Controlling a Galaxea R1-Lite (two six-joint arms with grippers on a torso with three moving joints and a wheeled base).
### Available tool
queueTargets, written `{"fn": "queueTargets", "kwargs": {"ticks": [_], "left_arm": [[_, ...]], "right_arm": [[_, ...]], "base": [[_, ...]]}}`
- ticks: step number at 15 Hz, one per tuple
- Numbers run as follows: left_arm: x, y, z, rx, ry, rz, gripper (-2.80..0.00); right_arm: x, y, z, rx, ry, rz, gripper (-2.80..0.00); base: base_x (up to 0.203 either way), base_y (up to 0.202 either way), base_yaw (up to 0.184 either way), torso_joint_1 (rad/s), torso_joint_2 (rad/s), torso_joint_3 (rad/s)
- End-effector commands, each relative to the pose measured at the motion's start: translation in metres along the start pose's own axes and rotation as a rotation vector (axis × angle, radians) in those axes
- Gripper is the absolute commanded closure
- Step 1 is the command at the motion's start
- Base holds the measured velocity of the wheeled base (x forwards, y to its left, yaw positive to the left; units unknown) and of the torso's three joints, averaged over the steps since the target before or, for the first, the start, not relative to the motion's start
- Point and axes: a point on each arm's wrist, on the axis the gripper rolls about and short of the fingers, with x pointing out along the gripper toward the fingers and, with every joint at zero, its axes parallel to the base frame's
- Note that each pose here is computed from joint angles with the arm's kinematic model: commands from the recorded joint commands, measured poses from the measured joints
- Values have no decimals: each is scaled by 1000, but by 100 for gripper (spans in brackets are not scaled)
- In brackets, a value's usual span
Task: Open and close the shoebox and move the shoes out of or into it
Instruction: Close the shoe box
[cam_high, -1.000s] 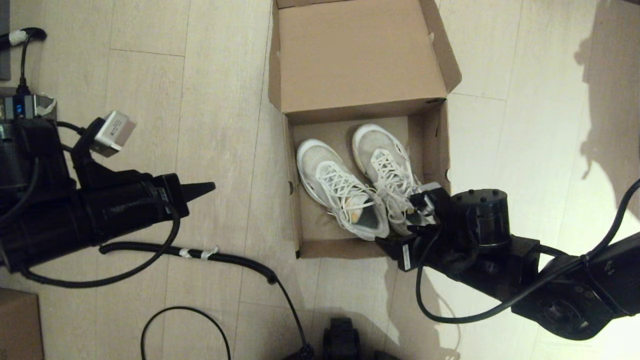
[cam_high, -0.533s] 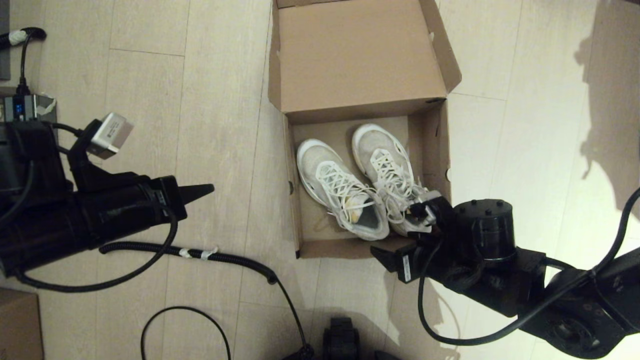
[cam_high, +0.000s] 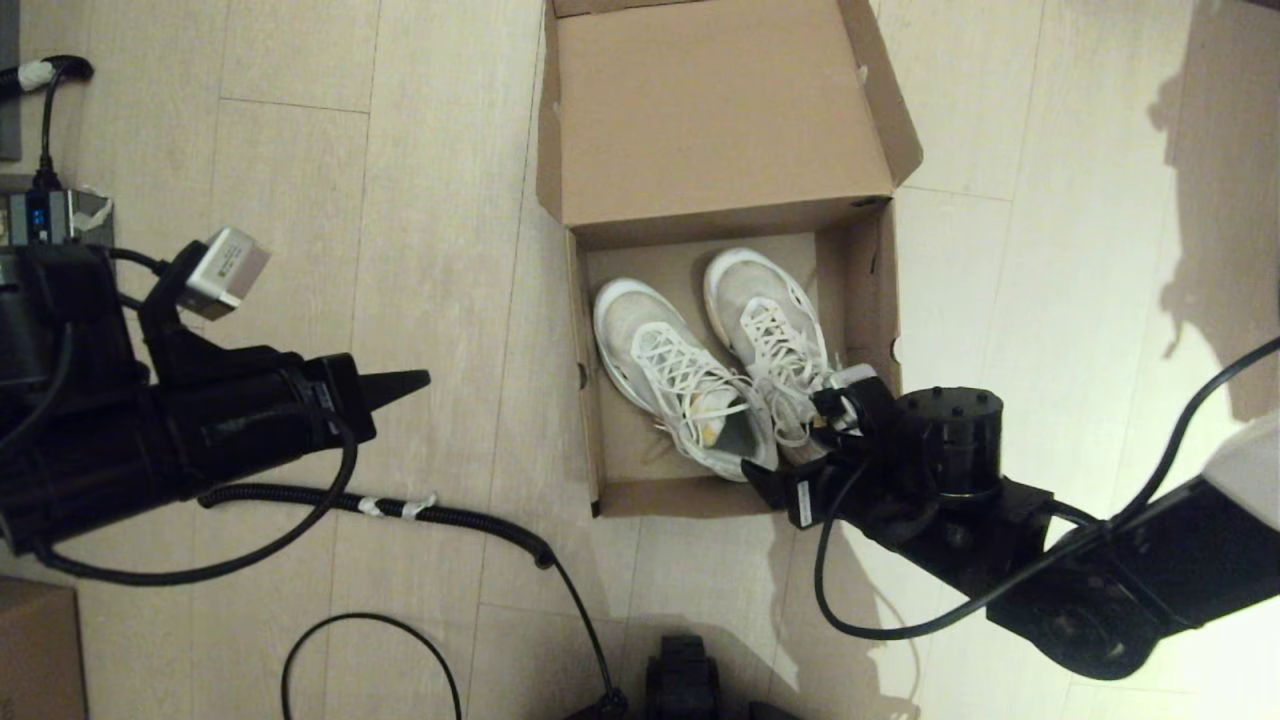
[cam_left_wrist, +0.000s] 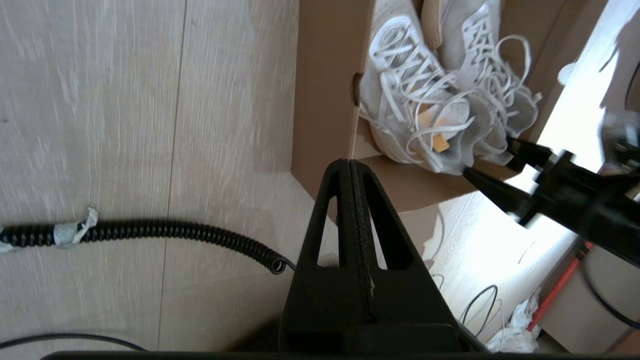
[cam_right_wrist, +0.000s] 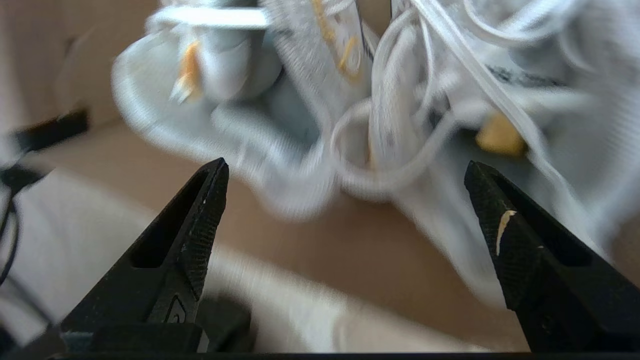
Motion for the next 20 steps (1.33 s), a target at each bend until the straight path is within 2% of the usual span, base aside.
{"fn": "queueTargets", "kwargs": {"ticks": [1,4,10,16,18,20], "left_arm": [[5,2,-4,-7,21,2,0],[4,2,-3,-6,16,2,0],[-3,-1,1,-1,-8,-3,0],[-1,0,0,-4,-5,-2,0],[9,1,5,-46,-8,2,0],[20,-1,22,-82,-49,-12,0]], "right_arm": [[27,-2,-30,-3,42,-4,-280],[28,1,-43,-3,54,32,-280],[-20,28,-62,-24,154,126,-280],[-63,22,-11,19,36,136,-280],[-81,18,12,29,-15,133,-280],[-93,10,46,50,-96,76,-280]], "base": [[0,0,0,0,0,0],[0,0,0,0,0,0],[0,0,0,0,0,0],[0,0,0,0,0,0],[0,0,0,0,0,0],[0,0,0,0,0,0]]}}
